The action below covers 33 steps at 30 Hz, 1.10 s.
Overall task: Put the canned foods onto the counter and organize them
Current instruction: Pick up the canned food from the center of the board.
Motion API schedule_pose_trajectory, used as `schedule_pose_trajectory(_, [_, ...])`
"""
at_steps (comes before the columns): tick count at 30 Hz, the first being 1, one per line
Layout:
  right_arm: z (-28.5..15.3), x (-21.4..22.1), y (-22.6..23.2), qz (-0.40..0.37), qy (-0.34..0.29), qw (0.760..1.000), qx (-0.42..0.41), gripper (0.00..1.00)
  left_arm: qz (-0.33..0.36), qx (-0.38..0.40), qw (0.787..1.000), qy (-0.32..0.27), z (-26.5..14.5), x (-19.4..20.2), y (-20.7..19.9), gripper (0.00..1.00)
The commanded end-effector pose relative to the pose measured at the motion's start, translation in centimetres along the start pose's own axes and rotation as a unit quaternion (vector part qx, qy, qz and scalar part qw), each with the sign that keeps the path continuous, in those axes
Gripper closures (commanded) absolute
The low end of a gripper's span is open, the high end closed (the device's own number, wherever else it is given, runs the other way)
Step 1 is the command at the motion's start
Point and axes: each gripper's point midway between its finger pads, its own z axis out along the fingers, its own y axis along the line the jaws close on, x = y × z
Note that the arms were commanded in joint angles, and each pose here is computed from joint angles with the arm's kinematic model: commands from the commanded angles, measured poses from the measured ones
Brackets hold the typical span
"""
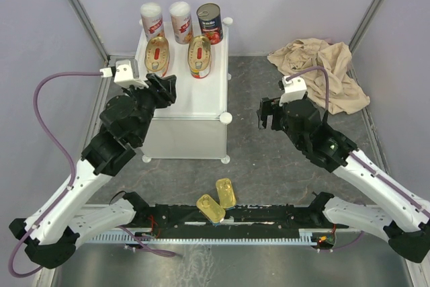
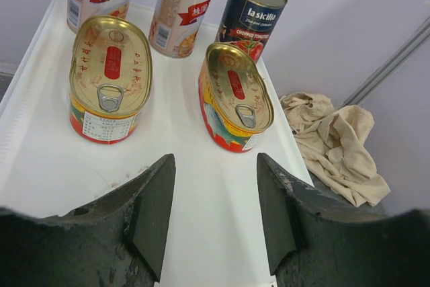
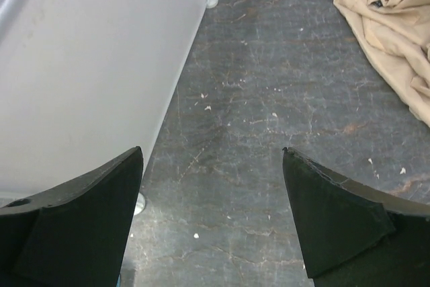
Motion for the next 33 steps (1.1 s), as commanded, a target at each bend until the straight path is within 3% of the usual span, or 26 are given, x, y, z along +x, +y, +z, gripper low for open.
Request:
schedule_pose_trajectory(1, [-0.7, 1.1, -0.2, 0.024, -0.001, 1.000, -0.010, 0.08, -0.008, 0.007, 0.999, -0.045, -1.1, -3.0, 0.0, 0.42])
schedule_pose_trajectory(20, [-0.8, 11.4, 0.2, 0.025, 0.098, 0.993, -0.056, 0.08, -0.024, 0.014, 0.996, -0.082, -1.8, -2.8, 0.8, 0.42])
schedule_pose_trajectory(33, [-2.0, 16.0, 1.6, -0.045, 0.154, 0.985, -0.061, 0.07, -0.019, 0.016, 0.997, -0.078, -1.3, -2.0, 0.6, 0.42])
